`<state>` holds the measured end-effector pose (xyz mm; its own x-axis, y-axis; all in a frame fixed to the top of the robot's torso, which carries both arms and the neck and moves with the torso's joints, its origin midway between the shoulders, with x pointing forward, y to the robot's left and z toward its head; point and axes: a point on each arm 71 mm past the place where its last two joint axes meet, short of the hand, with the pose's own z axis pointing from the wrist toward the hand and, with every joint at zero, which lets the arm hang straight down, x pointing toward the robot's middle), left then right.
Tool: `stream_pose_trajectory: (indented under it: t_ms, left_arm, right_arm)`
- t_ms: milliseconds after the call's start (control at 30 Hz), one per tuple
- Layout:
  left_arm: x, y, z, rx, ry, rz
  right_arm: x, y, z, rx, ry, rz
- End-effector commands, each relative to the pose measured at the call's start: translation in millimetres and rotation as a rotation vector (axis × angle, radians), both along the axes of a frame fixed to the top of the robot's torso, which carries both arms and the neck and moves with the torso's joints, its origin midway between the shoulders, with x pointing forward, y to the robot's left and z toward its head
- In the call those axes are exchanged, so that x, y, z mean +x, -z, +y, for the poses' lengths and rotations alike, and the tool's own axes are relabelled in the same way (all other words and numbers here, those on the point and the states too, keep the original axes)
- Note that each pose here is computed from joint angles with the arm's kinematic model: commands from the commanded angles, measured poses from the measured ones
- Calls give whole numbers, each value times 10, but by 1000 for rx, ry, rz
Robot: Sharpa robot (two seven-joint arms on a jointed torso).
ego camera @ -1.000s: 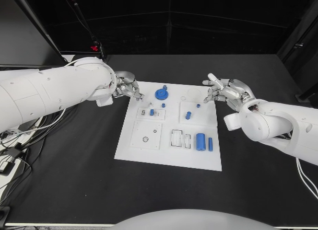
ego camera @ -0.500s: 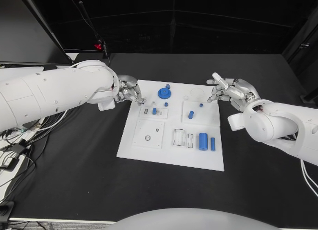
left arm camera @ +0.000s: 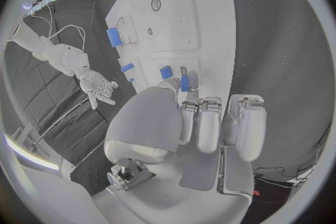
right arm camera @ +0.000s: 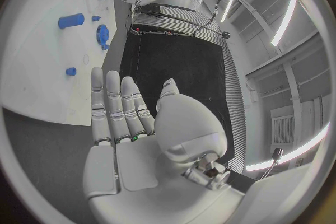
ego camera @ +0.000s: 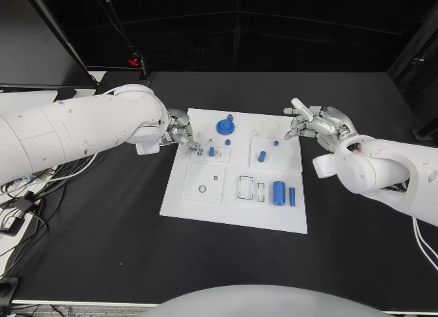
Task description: Assemble the parts on the task board
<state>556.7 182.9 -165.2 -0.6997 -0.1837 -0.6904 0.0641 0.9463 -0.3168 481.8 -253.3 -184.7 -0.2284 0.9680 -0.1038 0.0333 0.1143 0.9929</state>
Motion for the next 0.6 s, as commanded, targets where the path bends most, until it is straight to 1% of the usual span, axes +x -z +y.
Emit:
stream_pose_trajectory:
  t_ms: [33,267,600]
  left_arm:
    - [-16,38,1,44,-2,43]
    - [-21,70,-53,48,9,53]
    - [-12,78,-100,57,23,47]
  right_arm:
    - [-2,-20,9,5,-3,-13]
    - [-2,-20,15,6,-6,-13]
    - [-4,-20,13,6,-6,-12]
